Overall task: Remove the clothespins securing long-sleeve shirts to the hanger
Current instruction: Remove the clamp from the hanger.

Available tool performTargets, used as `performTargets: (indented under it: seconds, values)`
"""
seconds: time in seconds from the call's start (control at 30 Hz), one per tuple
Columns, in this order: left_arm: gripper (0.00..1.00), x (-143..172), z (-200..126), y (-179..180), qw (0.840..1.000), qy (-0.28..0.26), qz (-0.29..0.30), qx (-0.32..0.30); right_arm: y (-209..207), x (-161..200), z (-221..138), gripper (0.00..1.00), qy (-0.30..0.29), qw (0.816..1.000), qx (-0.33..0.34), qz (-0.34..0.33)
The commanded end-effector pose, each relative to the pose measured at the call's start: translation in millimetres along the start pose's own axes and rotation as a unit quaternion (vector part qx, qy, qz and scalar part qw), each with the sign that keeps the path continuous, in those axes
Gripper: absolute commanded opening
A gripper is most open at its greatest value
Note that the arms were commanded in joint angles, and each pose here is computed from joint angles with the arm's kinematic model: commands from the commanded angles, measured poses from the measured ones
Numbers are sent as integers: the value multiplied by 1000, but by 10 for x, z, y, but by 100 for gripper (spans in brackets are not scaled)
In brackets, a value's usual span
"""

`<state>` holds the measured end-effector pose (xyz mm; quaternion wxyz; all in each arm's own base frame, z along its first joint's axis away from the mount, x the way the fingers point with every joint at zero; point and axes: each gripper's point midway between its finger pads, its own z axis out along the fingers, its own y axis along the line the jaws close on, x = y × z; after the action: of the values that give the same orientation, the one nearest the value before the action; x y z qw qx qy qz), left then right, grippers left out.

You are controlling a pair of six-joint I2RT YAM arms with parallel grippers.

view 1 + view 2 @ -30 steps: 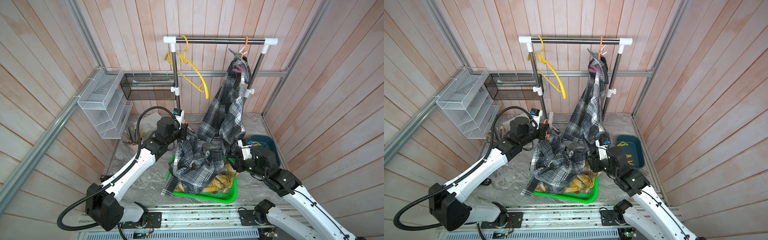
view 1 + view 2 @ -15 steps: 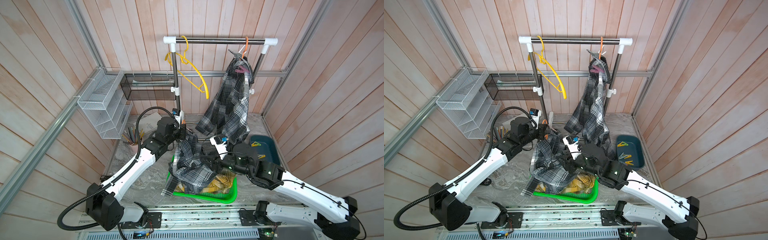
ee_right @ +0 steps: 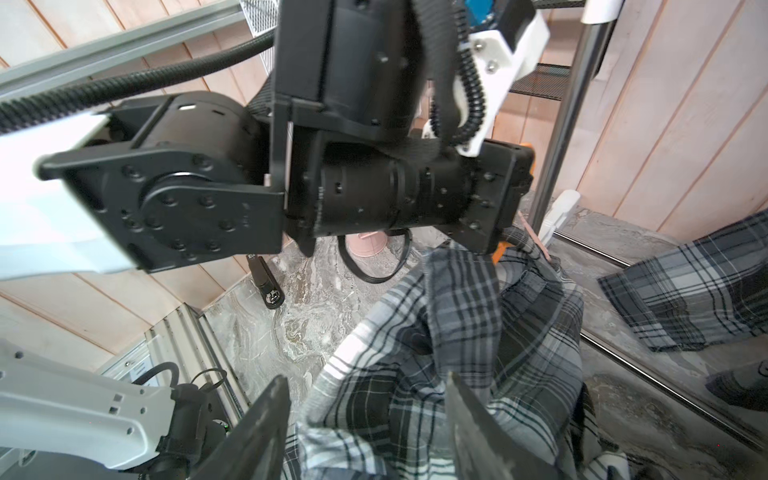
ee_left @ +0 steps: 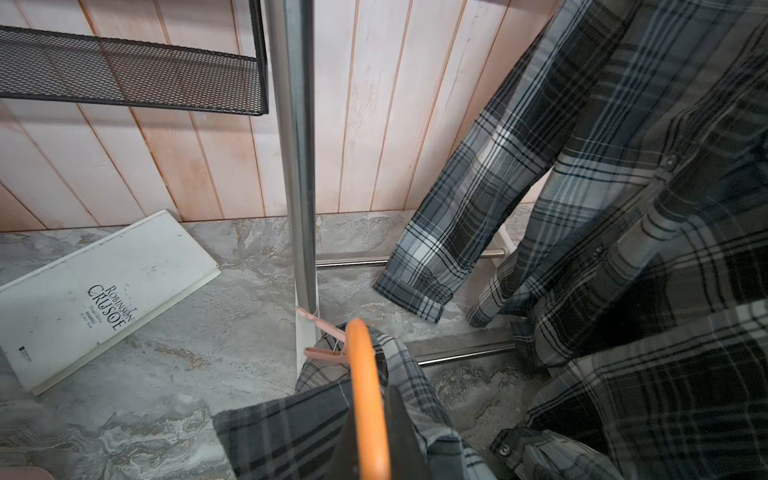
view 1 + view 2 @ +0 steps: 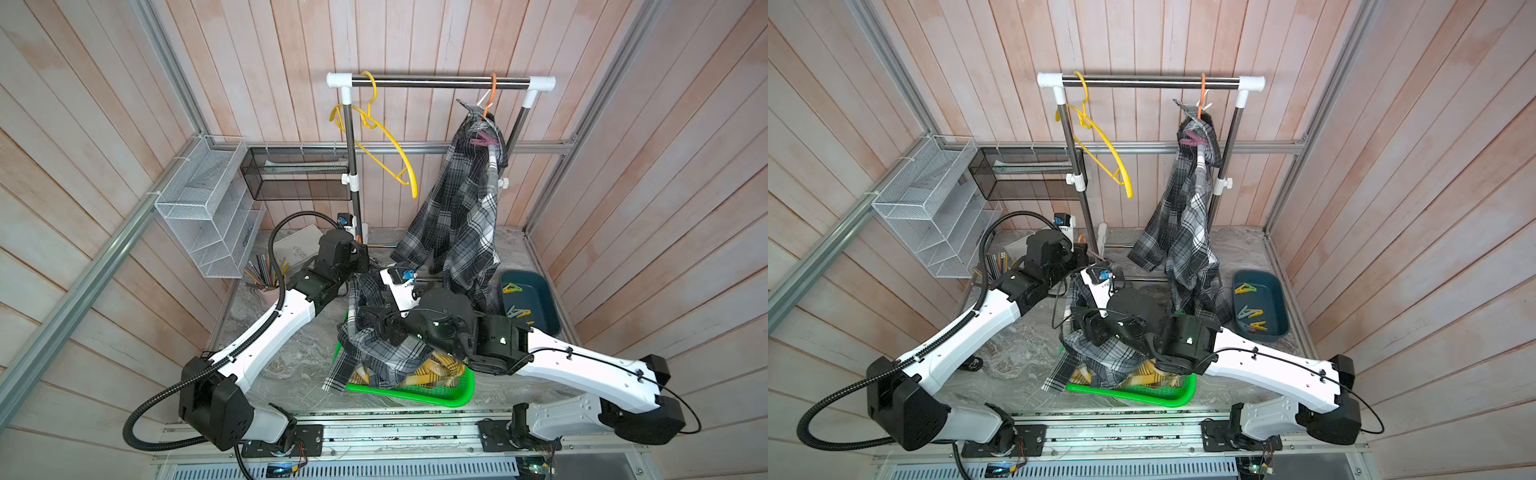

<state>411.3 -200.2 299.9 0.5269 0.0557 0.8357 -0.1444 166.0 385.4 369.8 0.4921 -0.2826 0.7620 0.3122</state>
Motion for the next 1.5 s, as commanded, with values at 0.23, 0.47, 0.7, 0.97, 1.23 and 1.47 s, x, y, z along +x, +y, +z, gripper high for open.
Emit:
performTargets:
  seconds: [0.23, 0.47, 0.7, 0.97, 1.23, 1.47]
  values:
    - [0, -144, -6, 78, 1000, -15, -18, -11, -49, 401, 269, 63, 49, 997, 46, 24]
    - [0, -108, 8, 110, 1000, -9, -14, -16, -41, 624, 481, 63, 76, 995, 61, 21]
    - [0, -104, 2, 125, 1000, -8, -15, -18, -101, 786, 672, 63, 92, 987, 128, -20]
    - [0, -156, -65, 105, 1000, -15, -11, -9, -423, 747, 589, 52, 72, 976, 204, -28]
    - [0, -170, -104, 41, 1000, -17, -9, 10, -857, 662, 408, 43, 61, 976, 210, 3]
    - [0, -202, -172, -20, 999, -24, -10, 31, -1144, 595, 315, 36, 45, 981, 188, 26]
